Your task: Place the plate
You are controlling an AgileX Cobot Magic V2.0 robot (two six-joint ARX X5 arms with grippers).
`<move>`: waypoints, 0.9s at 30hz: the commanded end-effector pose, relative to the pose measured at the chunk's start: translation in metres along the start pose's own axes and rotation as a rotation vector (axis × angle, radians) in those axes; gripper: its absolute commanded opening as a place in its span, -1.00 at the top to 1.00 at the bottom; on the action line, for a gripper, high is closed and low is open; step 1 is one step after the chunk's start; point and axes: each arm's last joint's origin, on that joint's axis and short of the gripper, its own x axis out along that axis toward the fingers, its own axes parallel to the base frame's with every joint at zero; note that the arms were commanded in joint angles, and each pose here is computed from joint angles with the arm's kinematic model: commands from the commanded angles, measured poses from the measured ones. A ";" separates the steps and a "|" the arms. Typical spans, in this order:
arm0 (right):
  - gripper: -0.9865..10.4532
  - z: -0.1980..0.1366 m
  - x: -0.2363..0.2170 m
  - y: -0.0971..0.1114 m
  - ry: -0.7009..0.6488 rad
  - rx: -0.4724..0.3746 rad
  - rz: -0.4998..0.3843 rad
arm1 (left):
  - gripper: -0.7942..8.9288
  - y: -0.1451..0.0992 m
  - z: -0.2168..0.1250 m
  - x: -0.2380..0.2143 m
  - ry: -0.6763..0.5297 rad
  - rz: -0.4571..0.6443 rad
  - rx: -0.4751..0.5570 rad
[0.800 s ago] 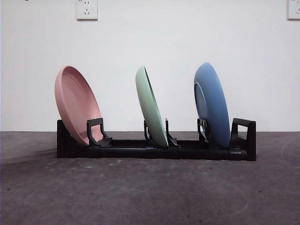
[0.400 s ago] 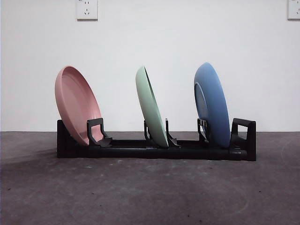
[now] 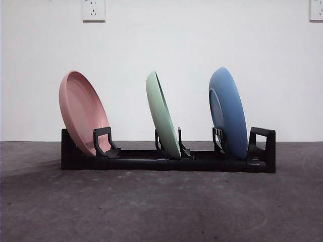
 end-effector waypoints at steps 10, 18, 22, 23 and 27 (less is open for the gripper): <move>0.03 0.005 -0.002 0.002 -0.012 0.003 -0.020 | -0.27 -0.004 0.006 -0.002 -0.017 -0.018 -0.002; -0.14 0.009 0.004 -0.002 -0.022 0.058 -0.009 | -0.26 -0.009 0.004 -0.010 -0.034 -0.026 -0.018; -0.14 0.014 0.017 -0.015 0.004 0.129 -0.014 | -0.26 -0.015 0.000 -0.020 -0.040 -0.027 -0.012; -0.14 0.015 0.021 -0.019 0.014 0.143 -0.016 | -0.26 -0.016 -0.001 -0.023 -0.042 -0.028 -0.011; -0.14 0.024 0.044 -0.040 0.061 0.192 -0.029 | -0.26 -0.021 -0.006 -0.033 -0.044 -0.028 -0.010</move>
